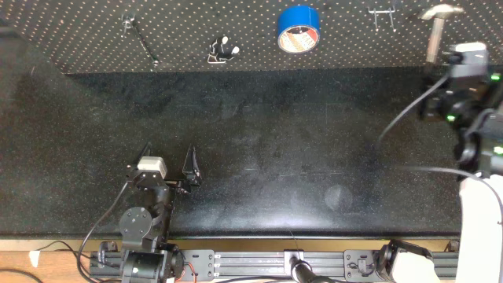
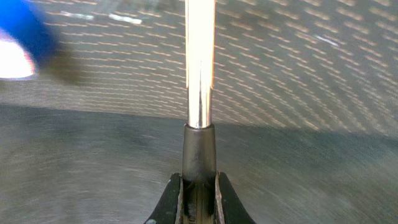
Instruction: Place Tools Onto Pegboard
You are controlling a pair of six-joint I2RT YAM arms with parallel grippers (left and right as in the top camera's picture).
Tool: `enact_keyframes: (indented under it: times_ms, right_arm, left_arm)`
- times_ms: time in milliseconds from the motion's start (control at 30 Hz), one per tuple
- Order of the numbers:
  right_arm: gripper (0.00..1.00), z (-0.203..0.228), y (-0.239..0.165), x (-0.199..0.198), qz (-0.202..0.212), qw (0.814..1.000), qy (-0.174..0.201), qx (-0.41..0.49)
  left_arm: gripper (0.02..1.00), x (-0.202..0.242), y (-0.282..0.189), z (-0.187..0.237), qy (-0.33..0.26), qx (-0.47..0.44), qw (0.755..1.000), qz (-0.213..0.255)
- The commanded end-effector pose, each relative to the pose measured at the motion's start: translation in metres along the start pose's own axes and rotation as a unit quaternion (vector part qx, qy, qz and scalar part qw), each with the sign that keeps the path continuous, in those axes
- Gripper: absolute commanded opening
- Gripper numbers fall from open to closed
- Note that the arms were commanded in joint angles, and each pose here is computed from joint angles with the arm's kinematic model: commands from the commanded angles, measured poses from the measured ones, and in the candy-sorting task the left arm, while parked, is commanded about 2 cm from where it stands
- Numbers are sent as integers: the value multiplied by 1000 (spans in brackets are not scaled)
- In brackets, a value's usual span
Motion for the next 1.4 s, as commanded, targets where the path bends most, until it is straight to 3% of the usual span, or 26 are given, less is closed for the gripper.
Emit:
enact_keyframes:
  times_ms: [33, 133, 200, 367, 400, 433, 467, 533, 633, 667, 733, 833, 933, 1133, 1333, 1367, 1400]
  right_arm:
    - [77, -8, 20, 48, -78, 996, -37, 4]
    - [77, 2, 46, 54, -90, 994, -36, 42]
    - [77, 8, 55, 44, -49, 997, -16, 64]
    - [86, 13, 79, 40, -53, 996, -13, 75]
    - [128, 14, 81, 42, -56, 995, -14, 78]
    - [419, 15, 82, 45, -59, 995, -17, 80]
    - [634, 15, 82, 46, -60, 995, -17, 80]
    - [982, 15, 82, 45, -59, 995, -18, 81]
    - [980, 26, 79, 37, -7, 993, -18, 117]
    - [980, 30, 77, 38, -8, 992, -17, 123]
    - [978, 61, 68, 38, 20, 991, -20, 128]
    - [978, 132, 51, 53, 37, 998, -49, -23]
    - [978, 156, 34, 60, 44, 995, -59, -71]
    - [976, 182, 19, 87, -12, 981, -99, -165]
    - [976, 174, -4, 106, -45, 964, -128, -230]
    - [976, 167, -13, 108, -44, 953, -135, -266]
    - [976, 165, -15, 108, -45, 953, -121, -273]
  left_arm:
    - [996, -1, 0, 1, 5, 2, 1000, 5]
    - [996, -1, 0, 1, 5, 2, 1000, 5]
    - [996, -1, 0, 1, 5, 2, 1000, 5]
    - [996, -1, 0, 1, 5, 2, 1000, 5]
    - [996, -1, 0, 1, 5, 2, 1000, 5]
    - [993, -1, 0, 1, 5, 2, 1000, 5]
    - [996, -1, 0, 1, 5, 2, 1000, 5]
    - [993, -1, 0, 1, 5, 2, 1000, 5]
    - [996, -1, 0, 1, 5, 2, 1000, 5]
    - [996, -1, 0, 1, 5, 2, 1000, 5]
    - [993, -1, 0, 1, 5, 2, 1000, 5]
    - [996, -1, 0, 1, 5, 2, 1000, 5]
    - [996, -1, 0, 1, 5, 2, 1000, 5]
    - [996, -1, 0, 1, 5, 2, 1000, 5]
    - [996, -1, 0, 1, 5, 2, 1000, 5]
    - [996, -1, 0, 1, 5, 2, 1000, 5]
    - [996, -1, 0, 1, 5, 2, 1000, 5]
Point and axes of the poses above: each gripper's point midway between its finger pads, its own y axis out along the fingers, its own x axis along the line the jaws close on, z = x × y, the point moved 8 cm from there along -y, back along the fingers, and after that the axes turned 4 degrees about -y, right-handed, at the moved point
